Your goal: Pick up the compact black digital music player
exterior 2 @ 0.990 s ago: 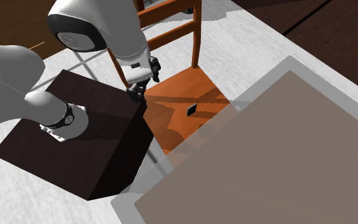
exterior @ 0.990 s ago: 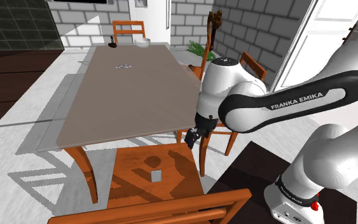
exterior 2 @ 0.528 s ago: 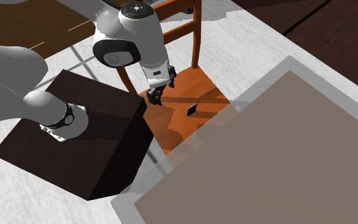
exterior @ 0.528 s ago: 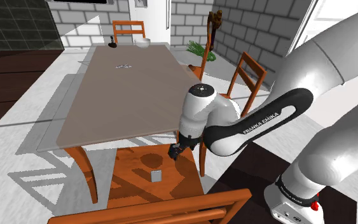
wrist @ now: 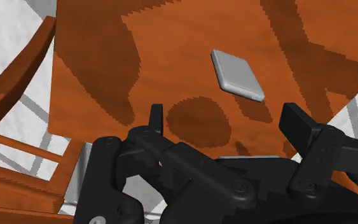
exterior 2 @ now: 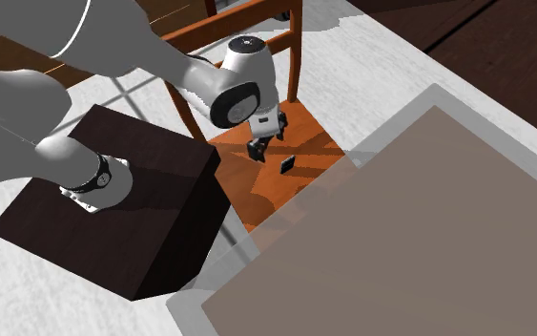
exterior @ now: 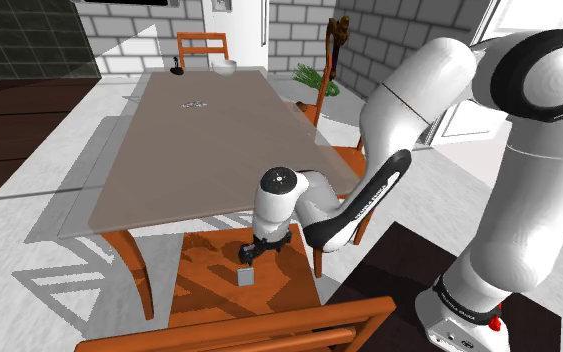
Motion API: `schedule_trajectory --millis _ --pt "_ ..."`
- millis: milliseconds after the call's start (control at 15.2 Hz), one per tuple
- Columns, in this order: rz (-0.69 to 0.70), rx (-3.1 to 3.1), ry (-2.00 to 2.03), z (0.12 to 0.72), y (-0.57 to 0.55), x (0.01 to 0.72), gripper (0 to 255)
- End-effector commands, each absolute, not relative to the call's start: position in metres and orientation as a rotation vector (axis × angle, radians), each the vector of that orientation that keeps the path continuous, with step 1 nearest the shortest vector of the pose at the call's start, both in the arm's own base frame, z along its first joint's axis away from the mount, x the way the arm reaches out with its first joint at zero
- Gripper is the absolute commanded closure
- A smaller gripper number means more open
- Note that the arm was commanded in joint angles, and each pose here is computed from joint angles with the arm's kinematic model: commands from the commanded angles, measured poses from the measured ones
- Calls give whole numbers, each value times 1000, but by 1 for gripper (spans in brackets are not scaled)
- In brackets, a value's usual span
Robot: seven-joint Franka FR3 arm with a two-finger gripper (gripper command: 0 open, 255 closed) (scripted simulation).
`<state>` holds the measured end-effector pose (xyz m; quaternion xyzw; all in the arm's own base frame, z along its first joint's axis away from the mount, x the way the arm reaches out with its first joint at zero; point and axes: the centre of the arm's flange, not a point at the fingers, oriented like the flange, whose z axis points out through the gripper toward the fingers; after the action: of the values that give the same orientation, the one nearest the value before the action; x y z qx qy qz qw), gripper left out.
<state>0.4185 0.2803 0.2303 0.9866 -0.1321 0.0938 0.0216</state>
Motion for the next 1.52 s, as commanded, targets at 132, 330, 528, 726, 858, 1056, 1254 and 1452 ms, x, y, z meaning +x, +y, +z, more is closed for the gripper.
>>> schedule_trajectory --millis 132,330,528,726,858,1056,1254,1452 --pt "339 3020 -481 185 305 442 0" --pt "366 2996 -532 155 320 461 0" --pt "366 2996 -532 140 320 461 0" --pt "366 2996 -532 124 320 461 0" --pt "366 2996 -532 115 320 461 0" --pt "366 2996 -532 116 320 461 255" --pt "366 2996 -532 116 320 461 255" --pt "366 2996 -532 116 320 461 255"
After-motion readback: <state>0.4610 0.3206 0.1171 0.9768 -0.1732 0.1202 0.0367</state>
